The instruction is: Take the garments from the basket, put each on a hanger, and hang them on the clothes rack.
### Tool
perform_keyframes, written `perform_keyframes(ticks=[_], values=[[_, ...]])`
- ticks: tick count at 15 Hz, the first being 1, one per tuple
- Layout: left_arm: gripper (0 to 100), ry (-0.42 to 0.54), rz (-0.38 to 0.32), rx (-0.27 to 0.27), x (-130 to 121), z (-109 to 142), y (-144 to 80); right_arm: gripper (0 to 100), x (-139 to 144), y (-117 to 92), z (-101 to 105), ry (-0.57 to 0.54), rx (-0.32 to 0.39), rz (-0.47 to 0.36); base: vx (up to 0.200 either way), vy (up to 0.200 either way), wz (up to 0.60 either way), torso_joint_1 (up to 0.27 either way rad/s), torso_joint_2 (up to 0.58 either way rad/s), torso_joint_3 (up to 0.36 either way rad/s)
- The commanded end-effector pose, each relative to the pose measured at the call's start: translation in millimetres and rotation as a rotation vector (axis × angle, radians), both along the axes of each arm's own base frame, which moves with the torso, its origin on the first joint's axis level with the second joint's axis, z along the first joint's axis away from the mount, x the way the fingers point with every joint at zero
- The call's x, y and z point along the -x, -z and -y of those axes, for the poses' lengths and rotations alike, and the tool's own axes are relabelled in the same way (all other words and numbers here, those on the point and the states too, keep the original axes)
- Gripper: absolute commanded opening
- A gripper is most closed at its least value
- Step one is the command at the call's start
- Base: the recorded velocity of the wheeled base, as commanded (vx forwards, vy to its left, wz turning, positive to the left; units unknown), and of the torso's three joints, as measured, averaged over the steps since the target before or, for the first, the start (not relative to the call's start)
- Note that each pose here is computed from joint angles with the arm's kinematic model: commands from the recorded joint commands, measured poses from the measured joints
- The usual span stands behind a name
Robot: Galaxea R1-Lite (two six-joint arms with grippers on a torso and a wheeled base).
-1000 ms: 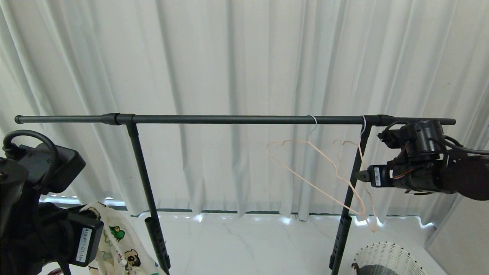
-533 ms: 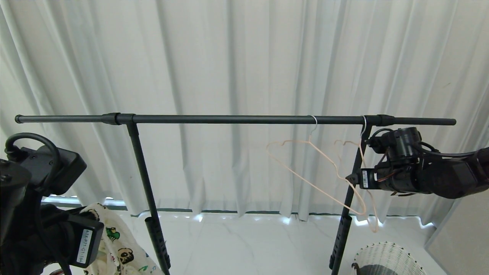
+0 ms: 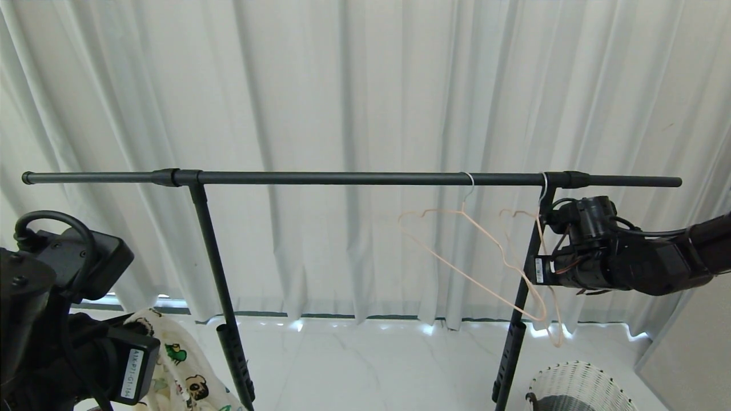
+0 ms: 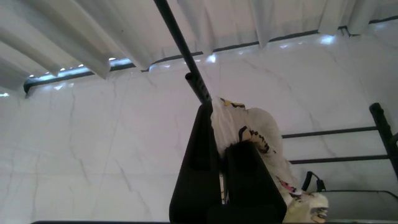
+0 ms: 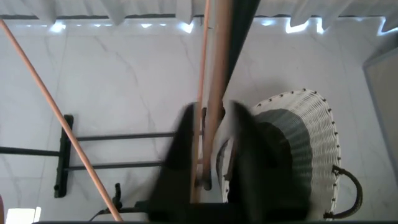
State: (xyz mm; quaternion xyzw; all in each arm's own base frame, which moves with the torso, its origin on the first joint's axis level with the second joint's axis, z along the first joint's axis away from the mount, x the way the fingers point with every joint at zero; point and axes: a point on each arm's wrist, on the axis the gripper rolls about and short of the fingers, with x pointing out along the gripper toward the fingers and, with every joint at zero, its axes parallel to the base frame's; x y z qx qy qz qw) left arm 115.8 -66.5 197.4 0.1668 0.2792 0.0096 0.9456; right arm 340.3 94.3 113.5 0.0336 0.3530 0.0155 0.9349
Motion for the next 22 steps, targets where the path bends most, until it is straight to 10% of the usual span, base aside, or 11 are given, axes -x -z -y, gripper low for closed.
perform_keyframes(ticks=[1, 13, 22], values=[[0, 0.000, -0.003, -0.002, -0.5, 0.3, 0.5, 0, 0.3, -1.4, 0.0, 0.001, -0.002, 0.005, 0.000, 0.000, 0.00, 0.000, 0.00, 0.000], [0, 0.000, 0.011, 0.008, 1.6, -1.1, -1.8, 0, 36.0, -56.6, -3.4, -0.021, -0.072, 0.157, 0.000, 0.000, 0.00, 0.000, 0.00, 0.000], [0, -0.022, 0.080, 0.033, 13.2, -10.0, -11.5, 0, 102.4, -59.6, 1.7, -0.111, -0.059, 0.287, 0.000, 0.000, 0.00, 0.000, 0.00, 0.000]])
